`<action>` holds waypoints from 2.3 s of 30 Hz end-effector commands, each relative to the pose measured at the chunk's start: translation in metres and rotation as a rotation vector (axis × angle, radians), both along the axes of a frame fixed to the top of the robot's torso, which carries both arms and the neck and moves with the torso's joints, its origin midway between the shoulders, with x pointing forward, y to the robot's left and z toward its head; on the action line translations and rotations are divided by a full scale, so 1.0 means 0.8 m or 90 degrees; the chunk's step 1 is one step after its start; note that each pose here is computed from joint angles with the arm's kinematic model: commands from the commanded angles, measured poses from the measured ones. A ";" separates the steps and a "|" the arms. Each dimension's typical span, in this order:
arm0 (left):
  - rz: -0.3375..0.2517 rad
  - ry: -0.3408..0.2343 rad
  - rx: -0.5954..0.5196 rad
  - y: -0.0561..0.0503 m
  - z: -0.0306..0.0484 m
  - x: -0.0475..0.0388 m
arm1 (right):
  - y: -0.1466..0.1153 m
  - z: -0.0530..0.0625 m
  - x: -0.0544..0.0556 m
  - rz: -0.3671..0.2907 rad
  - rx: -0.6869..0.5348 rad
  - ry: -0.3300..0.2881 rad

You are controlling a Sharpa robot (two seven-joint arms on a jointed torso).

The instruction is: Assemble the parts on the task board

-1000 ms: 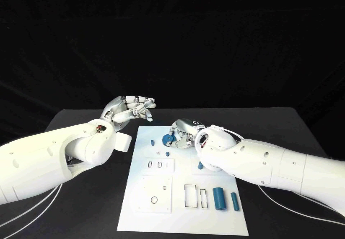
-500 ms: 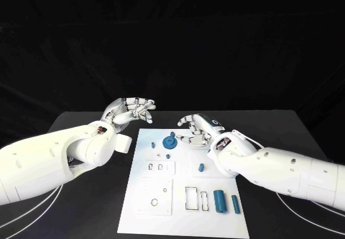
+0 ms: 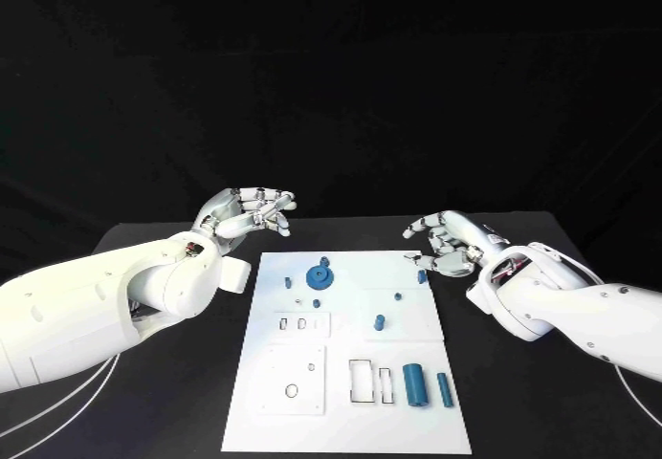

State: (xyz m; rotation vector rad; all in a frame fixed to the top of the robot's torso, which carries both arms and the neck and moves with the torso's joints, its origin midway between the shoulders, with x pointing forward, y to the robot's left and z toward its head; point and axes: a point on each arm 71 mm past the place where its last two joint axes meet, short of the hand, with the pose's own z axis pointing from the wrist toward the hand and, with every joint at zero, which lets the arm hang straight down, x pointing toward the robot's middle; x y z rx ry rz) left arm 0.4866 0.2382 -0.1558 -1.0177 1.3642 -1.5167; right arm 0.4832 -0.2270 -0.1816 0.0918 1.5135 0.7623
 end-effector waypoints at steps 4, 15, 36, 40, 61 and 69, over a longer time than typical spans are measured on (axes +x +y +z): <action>-0.017 -0.001 -0.014 -0.005 0.0004 0.000 | -0.032 -0.013 0.006 0.051 -0.028 0.056; -0.017 -0.001 -0.013 -0.004 0.0002 0.000 | -0.057 -0.042 0.021 0.019 -0.038 0.097; -0.015 -0.002 -0.010 -0.002 0.0004 -0.001 | -0.046 -0.069 0.028 0.012 -0.032 0.164; -0.015 -0.002 -0.009 -0.002 0.0004 -0.001 | -0.044 -0.069 0.028 0.012 -0.034 0.161; -0.015 -0.002 -0.007 -0.002 0.0004 -0.001 | -0.040 -0.071 0.033 0.006 -0.039 0.164; -0.015 -0.001 -0.006 -0.001 0.0003 -0.001 | -0.040 -0.074 0.034 0.005 -0.045 0.171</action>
